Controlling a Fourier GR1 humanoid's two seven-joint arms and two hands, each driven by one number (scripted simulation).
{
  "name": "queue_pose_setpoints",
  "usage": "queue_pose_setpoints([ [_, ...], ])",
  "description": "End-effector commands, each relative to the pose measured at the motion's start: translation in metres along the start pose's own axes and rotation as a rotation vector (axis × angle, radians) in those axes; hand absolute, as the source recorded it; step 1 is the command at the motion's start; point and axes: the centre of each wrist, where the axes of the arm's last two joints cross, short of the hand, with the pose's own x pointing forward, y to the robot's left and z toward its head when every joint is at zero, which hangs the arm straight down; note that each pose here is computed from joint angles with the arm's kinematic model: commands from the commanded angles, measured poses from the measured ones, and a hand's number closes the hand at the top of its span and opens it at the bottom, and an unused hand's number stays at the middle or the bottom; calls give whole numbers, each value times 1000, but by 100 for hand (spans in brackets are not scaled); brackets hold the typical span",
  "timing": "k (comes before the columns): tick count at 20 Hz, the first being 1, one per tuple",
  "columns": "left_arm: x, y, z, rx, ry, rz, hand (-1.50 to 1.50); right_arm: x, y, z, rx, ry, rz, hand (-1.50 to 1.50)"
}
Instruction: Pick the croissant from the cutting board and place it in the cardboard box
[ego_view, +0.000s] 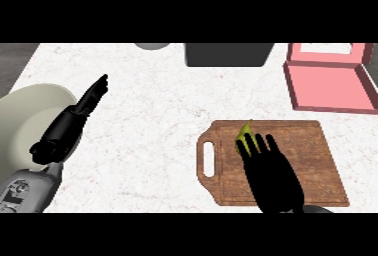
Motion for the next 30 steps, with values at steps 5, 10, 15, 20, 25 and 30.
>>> queue_pose_setpoints([
  [5, 6, 2, 3, 5, -12, 6, 0, 12, 15, -8, 17, 44, -8, -150],
  [10, -1, 17, 8, 8, -5, 3, 0, -4, 11, -28, 56, 52, -22, -150],
  [15, 25, 7, 1, 2, -6, 14, 0, -20, 27, -42, 47, 116, 21, -150],
  [20, -10, 19, 9, 4, 0, 0, 0, -43, 34, -28, 48, 116, 9, -150],
  [25, 19, -5, 5, 21, -1, -2, 0, -44, 53, -53, 70, 38, 10, 150],
  [30, 14, -1, 1, -6, 15, -7, 0, -36, 64, -47, -44, -66, 78, 150],
])
